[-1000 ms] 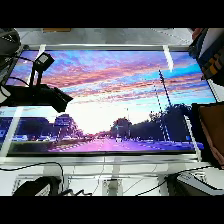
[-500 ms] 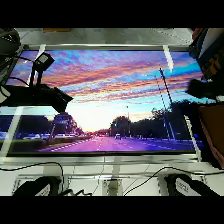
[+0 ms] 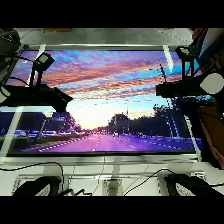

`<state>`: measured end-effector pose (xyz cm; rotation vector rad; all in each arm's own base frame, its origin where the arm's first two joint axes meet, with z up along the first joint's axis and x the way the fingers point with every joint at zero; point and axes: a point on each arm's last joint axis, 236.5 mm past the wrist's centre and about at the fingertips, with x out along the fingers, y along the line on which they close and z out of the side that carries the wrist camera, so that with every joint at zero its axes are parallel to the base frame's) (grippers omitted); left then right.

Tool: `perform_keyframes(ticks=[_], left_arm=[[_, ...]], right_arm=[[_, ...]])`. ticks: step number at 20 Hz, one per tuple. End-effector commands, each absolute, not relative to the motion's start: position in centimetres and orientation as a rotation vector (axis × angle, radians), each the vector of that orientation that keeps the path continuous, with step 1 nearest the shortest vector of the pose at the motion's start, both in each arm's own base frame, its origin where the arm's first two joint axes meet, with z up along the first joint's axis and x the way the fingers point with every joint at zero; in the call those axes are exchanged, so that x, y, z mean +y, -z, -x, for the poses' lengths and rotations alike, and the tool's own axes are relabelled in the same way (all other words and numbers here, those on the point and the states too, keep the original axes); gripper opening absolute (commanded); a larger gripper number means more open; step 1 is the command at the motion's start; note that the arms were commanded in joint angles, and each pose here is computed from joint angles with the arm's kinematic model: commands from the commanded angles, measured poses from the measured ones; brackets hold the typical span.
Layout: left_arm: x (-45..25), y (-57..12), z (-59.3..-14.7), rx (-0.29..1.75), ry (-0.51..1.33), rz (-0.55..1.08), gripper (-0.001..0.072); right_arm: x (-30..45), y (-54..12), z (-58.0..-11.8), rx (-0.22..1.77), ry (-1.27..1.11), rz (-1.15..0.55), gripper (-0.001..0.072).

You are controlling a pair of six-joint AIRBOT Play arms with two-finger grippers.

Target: Fold the clothes and pants, and hang the long-sleeved shirts on hangers.

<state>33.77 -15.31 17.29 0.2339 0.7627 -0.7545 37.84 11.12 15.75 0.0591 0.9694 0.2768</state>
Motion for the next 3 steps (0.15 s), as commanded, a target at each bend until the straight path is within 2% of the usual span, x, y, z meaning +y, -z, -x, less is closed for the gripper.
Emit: perform_keyframes(ticks=[1,3], left_arm=[[-15.27,-17.30,-33.77,0.762,0.753,-0.234,0.0023],[-15.27,-17.30,-33.77,0.762,0.753,-0.234,0.0023]], right_arm=[[11.74,-15.66,-37.49,0.977,-0.287,-0.051,0.0023],[11.74,-15.66,-37.49,0.977,-0.287,-0.052,0.0023]])
